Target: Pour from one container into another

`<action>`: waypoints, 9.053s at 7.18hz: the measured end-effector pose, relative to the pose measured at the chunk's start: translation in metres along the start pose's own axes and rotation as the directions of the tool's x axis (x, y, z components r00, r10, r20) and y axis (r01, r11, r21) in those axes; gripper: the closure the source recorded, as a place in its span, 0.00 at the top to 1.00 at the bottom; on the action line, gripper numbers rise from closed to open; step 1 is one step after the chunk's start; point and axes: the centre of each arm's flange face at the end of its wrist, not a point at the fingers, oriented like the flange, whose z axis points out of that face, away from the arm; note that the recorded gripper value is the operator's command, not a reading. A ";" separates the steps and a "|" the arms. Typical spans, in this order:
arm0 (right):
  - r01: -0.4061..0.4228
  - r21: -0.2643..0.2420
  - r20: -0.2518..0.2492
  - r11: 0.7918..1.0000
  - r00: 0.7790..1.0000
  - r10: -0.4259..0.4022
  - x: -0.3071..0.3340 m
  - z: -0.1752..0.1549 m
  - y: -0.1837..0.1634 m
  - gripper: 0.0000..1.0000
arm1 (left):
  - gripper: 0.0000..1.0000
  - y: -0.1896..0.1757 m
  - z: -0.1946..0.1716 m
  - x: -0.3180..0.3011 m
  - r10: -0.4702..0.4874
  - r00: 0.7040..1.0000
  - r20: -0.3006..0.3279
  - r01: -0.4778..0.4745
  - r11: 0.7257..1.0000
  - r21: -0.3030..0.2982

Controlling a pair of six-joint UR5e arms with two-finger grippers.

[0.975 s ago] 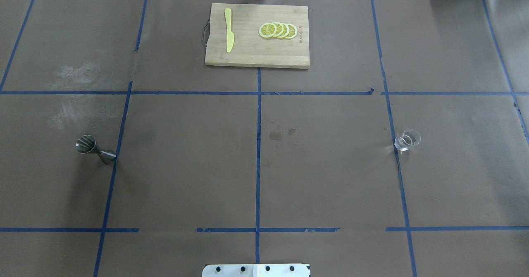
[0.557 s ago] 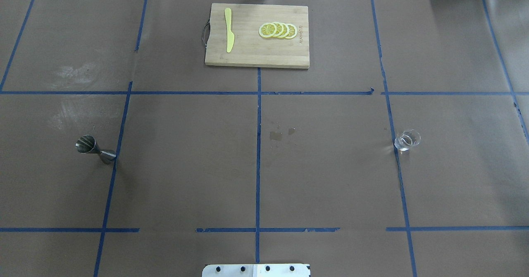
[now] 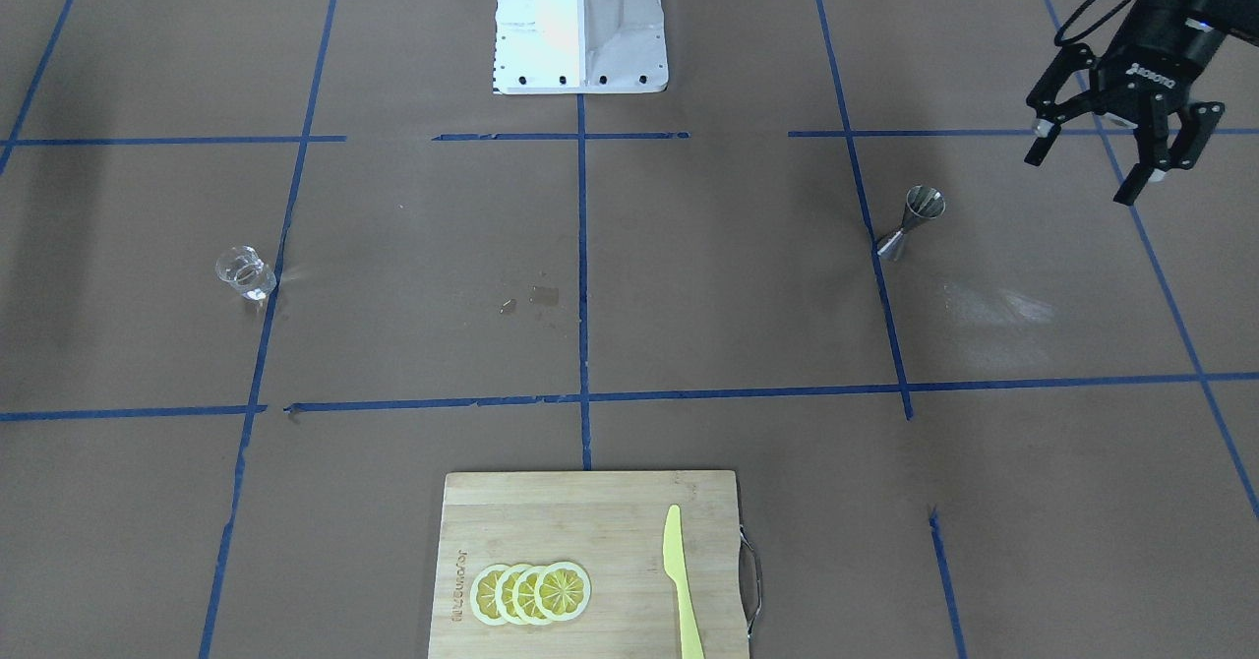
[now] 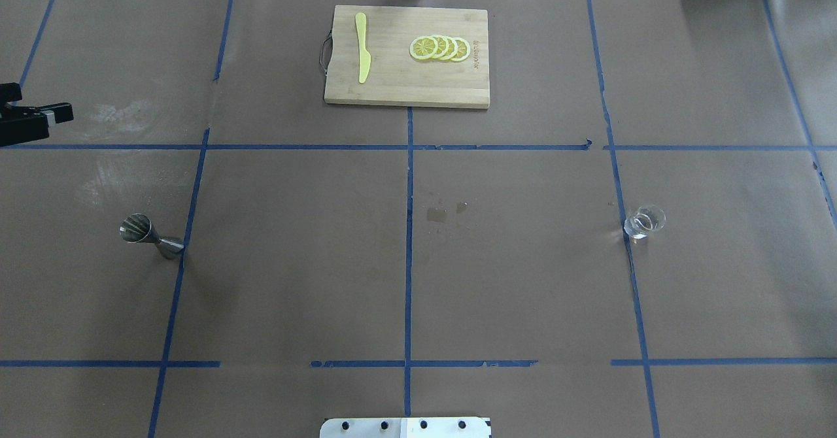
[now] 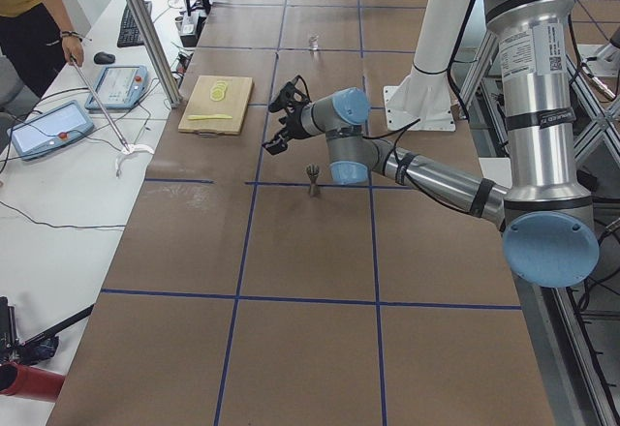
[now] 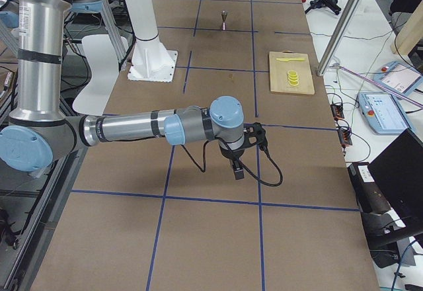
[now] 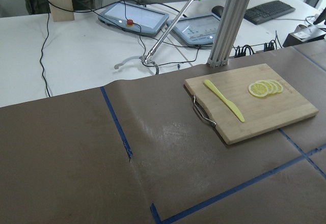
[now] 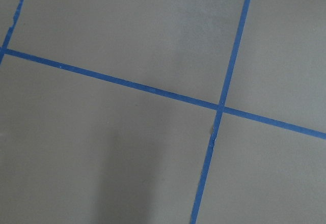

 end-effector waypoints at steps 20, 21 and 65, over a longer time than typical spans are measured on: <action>-0.040 -0.017 0.025 0.999 0.999 0.040 0.004 0.006 0.011 1.00 | 1.00 0.292 0.086 0.094 -0.053 0.960 0.276 -0.051 0.932 0.360; -0.040 -0.016 0.025 0.999 0.999 0.040 0.004 0.006 0.011 1.00 | 1.00 0.298 0.093 0.097 -0.050 0.959 0.278 -0.055 0.932 0.357; -0.064 0.021 0.003 0.998 0.998 0.064 0.018 -0.011 0.016 1.00 | 0.00 0.071 0.169 0.259 0.592 0.731 -0.339 -0.430 0.786 0.445</action>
